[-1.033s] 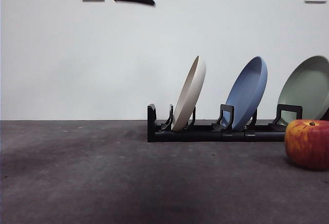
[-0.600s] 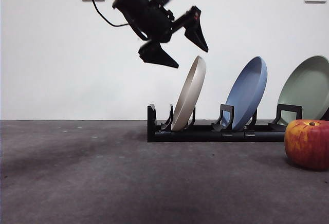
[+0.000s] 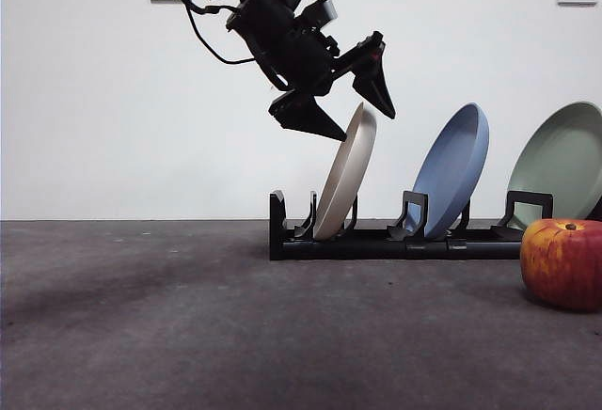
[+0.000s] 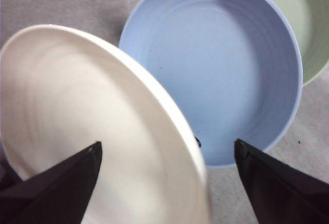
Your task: Take the yellow plate from the plate rack,put the plate on the table,take the apple from the table,put the apple in the plate
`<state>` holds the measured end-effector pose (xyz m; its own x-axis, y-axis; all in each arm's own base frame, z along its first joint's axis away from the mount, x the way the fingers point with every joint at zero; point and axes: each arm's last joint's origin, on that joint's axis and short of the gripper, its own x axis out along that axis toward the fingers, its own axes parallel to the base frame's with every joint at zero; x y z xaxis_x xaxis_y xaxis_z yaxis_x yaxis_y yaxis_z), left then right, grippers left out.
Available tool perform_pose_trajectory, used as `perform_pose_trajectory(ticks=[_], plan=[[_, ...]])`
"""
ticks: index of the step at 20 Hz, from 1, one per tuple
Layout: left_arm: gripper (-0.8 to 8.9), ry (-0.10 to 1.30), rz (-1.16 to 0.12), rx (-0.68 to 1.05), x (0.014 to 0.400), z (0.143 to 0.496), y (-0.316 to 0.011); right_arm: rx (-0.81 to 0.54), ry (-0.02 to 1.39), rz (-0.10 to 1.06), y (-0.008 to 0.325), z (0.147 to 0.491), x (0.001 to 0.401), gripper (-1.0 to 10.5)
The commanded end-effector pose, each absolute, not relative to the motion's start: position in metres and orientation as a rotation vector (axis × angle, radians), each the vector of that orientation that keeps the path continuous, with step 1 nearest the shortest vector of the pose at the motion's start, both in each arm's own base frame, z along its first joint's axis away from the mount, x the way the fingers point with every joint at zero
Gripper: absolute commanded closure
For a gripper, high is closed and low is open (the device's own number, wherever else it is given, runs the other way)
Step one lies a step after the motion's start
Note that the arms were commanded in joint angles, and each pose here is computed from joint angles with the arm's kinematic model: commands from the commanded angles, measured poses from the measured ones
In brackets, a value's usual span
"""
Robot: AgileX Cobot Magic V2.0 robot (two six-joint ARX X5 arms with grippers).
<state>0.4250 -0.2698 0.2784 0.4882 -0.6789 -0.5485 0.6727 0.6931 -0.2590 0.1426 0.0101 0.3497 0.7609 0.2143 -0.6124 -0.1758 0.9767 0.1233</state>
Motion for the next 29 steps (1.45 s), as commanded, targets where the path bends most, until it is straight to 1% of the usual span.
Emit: perform_pose_trajectory(ticks=[1, 3, 11, 13, 15, 22, 24, 29], plan=[[5.76, 0.693, -0.841, 0.000, 0.426, 0.270, -0.273, 0.052, 0.671, 0.215, 0.010, 0.350, 0.144, 3.2], [6.34, 0.706, -0.856, -0.004, 0.425, 0.270, -0.273, 0.052, 0.670, 0.215, 0.010, 0.350, 0.144, 3.2], [6.43, 0.763, -0.952, -0.051, 0.421, 0.268, -0.273, 0.053, 0.674, 0.215, 0.010, 0.350, 0.144, 3.2], [7.43, 0.777, -0.946, -0.059, 0.421, 0.267, -0.272, 0.053, 0.674, 0.215, 0.010, 0.350, 0.144, 3.2], [7.90, 0.781, -0.943, -0.064, 0.421, 0.267, -0.271, 0.053, 0.674, 0.215, 0.010, 0.350, 0.144, 3.2], [7.93, 0.787, -0.960, -0.080, 0.421, 0.267, -0.271, 0.052, 0.674, 0.215, 0.010, 0.350, 0.144, 3.2], [8.22, 0.789, -0.960, -0.087, 0.422, 0.268, -0.270, 0.052, 0.674, 0.215, 0.010, 0.350, 0.144, 3.2], [8.22, 0.786, -0.976, -0.131, 0.421, 0.278, -0.264, 0.053, 0.673, 0.215, 0.010, 0.350, 0.144, 3.2]])
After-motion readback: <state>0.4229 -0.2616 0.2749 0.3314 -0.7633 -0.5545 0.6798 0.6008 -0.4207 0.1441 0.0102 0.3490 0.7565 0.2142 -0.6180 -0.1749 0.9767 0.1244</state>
